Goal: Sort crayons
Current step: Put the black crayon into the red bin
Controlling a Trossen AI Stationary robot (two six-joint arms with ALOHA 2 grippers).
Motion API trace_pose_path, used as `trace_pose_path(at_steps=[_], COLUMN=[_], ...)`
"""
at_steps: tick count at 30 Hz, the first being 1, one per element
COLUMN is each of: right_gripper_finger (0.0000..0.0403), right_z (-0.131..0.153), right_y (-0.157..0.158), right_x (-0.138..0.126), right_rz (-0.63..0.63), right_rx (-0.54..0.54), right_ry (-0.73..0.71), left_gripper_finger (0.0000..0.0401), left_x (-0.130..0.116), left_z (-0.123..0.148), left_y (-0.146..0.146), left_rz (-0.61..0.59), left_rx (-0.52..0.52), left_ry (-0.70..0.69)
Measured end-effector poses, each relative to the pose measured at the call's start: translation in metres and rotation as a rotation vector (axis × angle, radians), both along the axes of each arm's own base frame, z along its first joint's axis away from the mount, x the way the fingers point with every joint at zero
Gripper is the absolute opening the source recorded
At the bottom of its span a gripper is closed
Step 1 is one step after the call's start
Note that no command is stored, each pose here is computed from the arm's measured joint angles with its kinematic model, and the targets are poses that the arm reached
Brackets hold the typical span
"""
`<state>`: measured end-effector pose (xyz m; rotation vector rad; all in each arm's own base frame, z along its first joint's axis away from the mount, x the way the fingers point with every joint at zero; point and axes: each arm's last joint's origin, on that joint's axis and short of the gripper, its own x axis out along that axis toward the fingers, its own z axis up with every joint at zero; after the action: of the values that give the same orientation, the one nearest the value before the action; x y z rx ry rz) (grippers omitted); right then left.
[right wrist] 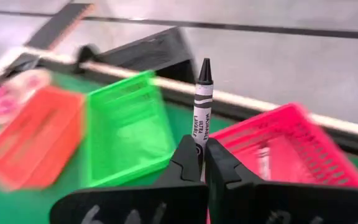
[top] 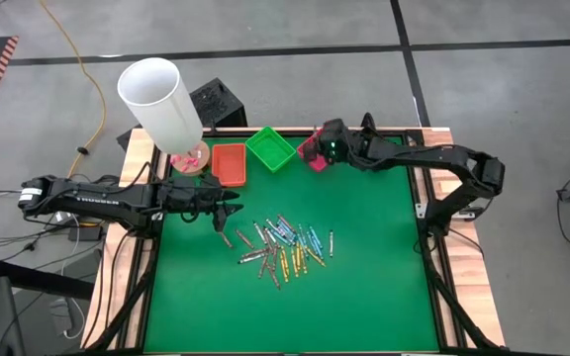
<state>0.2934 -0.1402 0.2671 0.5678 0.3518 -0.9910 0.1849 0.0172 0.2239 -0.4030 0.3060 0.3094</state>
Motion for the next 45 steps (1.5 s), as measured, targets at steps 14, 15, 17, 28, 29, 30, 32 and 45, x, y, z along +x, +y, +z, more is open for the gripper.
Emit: trace_pose_path(at_steps=[14, 15, 17, 28, 29, 30, 32, 45], right_gripper_finger=[0.0004, 0.0005, 0.0009, 0.0084, 0.0089, 0.0094, 0.0101, 0.0103], right_z=[-0.078, -0.078, -0.078, -0.077, -0.077, -0.076, -0.073, -0.012], right_y=[-0.036, -0.037, -0.039, -0.041, -0.04, -0.04, -0.038, 0.04], right_x=[0.016, 0.016, 0.015, 0.01, 0.011, 0.01, 0.011, -0.009], right_rz=[-0.209, -0.212, -0.218, -0.226, -0.215, -0.205, -0.166, 0.201], right_rx=[0.153, 0.155, 0.154, 0.169, 0.165, 0.163, 0.155, 0.183], right_ry=[0.092, 0.089, 0.087, 0.108, 0.116, 0.121, 0.129, 0.211], left_gripper_finger=[0.0192, 0.0192, 0.0192, 0.0192, 0.0192, 0.0192, 0.0192, 0.0192], left_x=[0.0, 0.0, 0.0, 0.0, 0.0, 0.0, 0.0, 0.0], left_z=[0.0, 0.0, 0.0, 0.0, 0.0, 0.0, 0.0, 0.0], left_y=[0.0, 0.0, 0.0, 0.0, 0.0, 0.0, 0.0, 0.0], left_rz=[0.019, 0.02, 0.02, 0.027, 0.027, 0.027, 0.028, 0.029], left_rx=[0.002, 0.002, 0.002, -0.018, -0.019, -0.02, -0.02, -0.018], left_ry=[-0.001, -0.001, -0.001, -0.006, -0.007, -0.006, -0.007, -0.007])
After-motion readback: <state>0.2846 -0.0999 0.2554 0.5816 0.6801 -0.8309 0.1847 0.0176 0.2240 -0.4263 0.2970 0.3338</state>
